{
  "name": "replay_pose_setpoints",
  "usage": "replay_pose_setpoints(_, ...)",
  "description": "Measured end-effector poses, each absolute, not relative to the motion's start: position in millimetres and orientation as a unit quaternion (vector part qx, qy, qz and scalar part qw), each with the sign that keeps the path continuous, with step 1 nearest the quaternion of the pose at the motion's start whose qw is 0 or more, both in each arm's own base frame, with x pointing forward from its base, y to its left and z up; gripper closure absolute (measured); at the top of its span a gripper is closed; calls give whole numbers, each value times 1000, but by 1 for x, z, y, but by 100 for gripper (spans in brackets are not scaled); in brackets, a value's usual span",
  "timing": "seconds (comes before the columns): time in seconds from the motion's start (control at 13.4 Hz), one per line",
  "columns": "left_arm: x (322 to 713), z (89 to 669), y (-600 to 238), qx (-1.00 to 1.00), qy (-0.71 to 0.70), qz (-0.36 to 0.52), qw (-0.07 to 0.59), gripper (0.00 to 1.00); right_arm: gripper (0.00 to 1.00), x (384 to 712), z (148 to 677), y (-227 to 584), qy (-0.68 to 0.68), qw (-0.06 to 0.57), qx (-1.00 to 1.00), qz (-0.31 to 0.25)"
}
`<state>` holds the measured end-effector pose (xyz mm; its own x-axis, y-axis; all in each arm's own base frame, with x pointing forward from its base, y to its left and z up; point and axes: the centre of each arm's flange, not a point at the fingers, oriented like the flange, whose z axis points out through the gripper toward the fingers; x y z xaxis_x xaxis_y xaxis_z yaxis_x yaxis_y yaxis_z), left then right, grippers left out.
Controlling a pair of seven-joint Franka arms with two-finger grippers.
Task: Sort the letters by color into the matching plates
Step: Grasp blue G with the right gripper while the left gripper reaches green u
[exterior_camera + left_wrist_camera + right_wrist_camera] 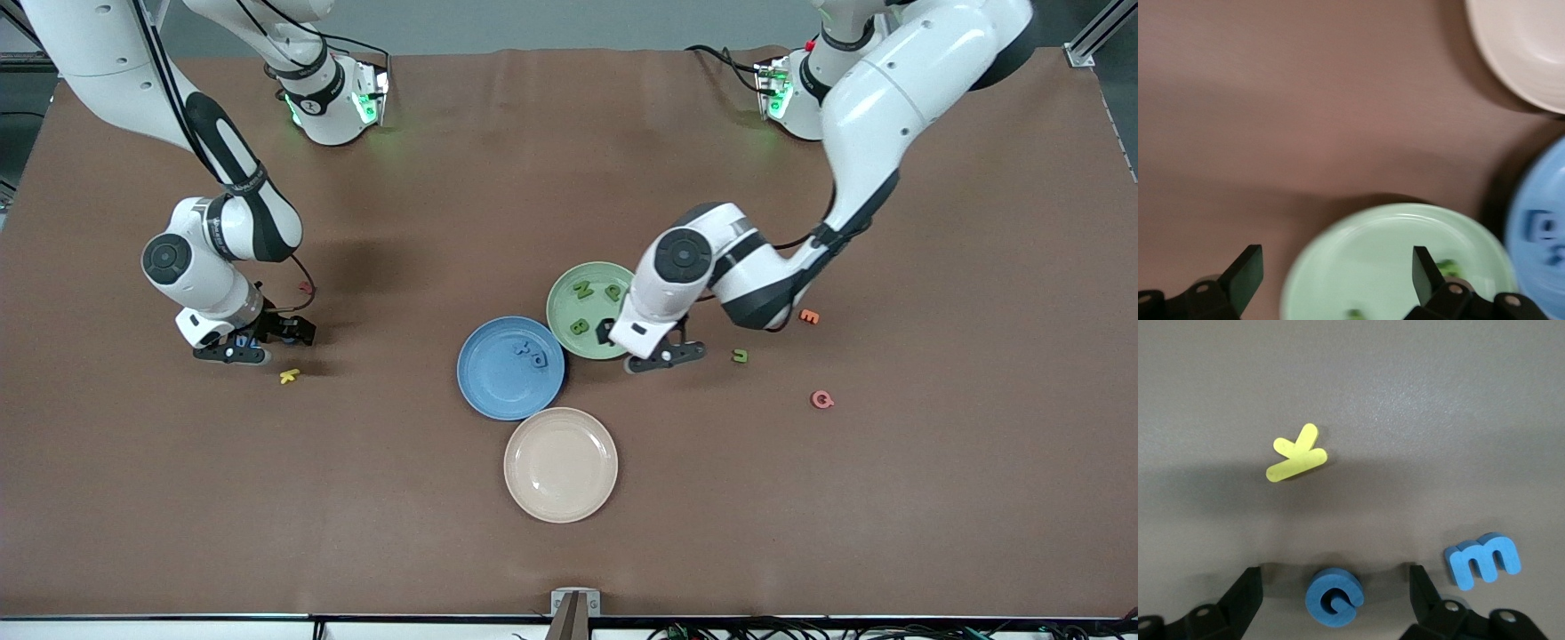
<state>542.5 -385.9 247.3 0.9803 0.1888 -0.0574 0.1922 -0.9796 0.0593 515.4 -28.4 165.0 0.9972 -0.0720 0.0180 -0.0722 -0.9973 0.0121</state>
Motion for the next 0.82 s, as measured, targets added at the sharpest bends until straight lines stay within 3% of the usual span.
replay_pose_setpoints(0.15, 544, 248, -355, 996, 83, -23, 15, 1, 17, 515, 165, -28, -36, 6, 999, 9)
replay_pose_setpoints(0.3, 548, 243, -325, 997, 74, -14, -6, 1, 23, 515, 166, -27, -35, 6, 999, 10)
replay_pose_setpoints(0.52, 556, 228, -281, 997, 70, 0, -29, 1, 58, 517, 170, -27, -34, 6, 999, 13)
replay_pose_setpoints(0.82, 552, 204, -238, 998, 51, 15, -25, 1, 60, 517, 171, -27, -34, 6, 999, 13)
